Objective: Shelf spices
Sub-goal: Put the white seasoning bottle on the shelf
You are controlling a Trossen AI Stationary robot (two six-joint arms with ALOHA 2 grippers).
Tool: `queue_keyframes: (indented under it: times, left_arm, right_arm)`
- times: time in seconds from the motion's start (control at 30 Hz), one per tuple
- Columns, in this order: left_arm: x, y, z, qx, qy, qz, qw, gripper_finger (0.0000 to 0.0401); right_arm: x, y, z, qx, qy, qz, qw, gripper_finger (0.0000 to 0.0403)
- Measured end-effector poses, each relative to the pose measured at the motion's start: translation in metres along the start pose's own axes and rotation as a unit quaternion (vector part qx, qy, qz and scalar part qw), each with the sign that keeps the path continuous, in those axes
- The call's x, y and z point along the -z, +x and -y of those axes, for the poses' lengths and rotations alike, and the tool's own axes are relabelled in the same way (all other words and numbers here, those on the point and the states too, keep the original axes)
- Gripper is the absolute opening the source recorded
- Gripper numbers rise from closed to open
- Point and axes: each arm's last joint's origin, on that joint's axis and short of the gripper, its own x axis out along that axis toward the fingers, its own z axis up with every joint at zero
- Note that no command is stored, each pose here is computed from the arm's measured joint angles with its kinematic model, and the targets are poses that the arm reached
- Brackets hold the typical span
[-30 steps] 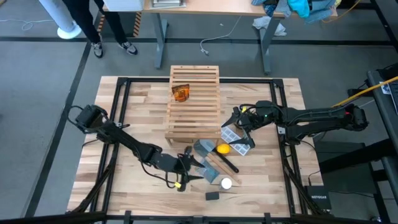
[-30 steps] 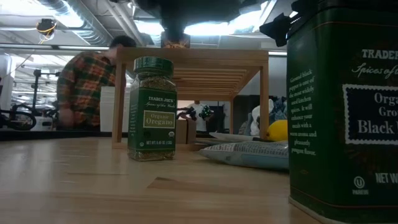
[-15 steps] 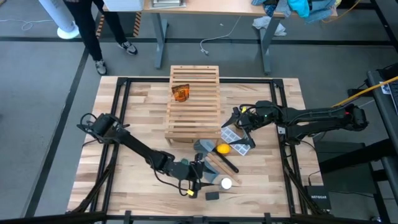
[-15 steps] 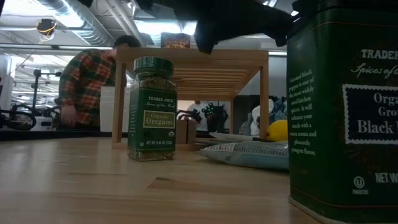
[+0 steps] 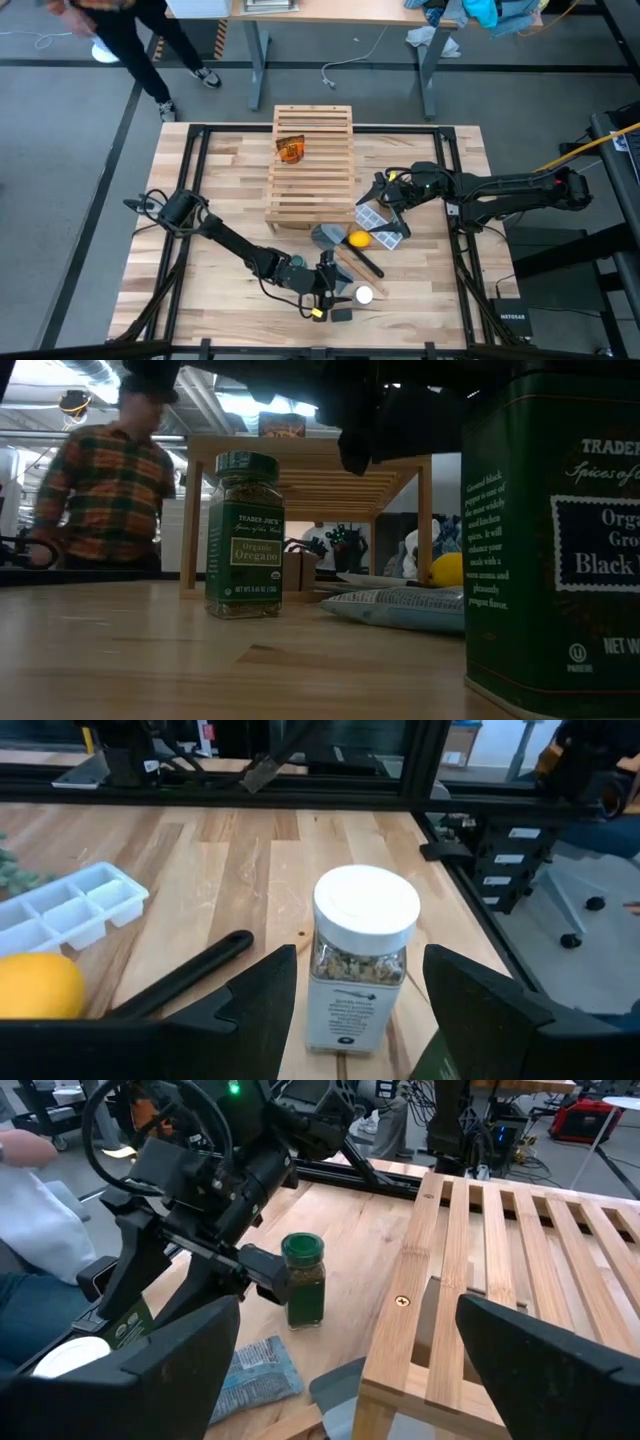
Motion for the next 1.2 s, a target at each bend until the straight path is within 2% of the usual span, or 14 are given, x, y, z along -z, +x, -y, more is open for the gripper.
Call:
queue_keyframes:
  times: [0.2, 0.53, 0.9, 1.2]
  left_arm:
    - [0.000, 0.000, 0.000, 0.000, -0.023, 0.001, 1.000, 0.0212]
    - [0.017, 0.017, 0.000, 0.014, -0.039, 0.020, 0.999, 0.0212]
    - [0.000, 0.024, 0.003, 0.039, -0.023, 0.037, 0.998, 0.0212]
    - [0.008, 0.030, -0.003, 0.030, -0.024, 0.027, 0.999, 0.0212]
  right_arm:
    - [0.000, 0.000, 0.000, 0.000, 0.000, 0.001, 1.000, 0.0379]
    - [0.000, 0.000, 0.000, 0.000, 0.000, 0.001, 1.000, 0.0379]
    - [0.000, 0.000, 0.000, 0.000, 0.000, 0.000, 1.000, 0.0379]
    - [0.000, 0.000, 0.000, 0.000, 0.000, 0.000, 1.000, 0.0379]
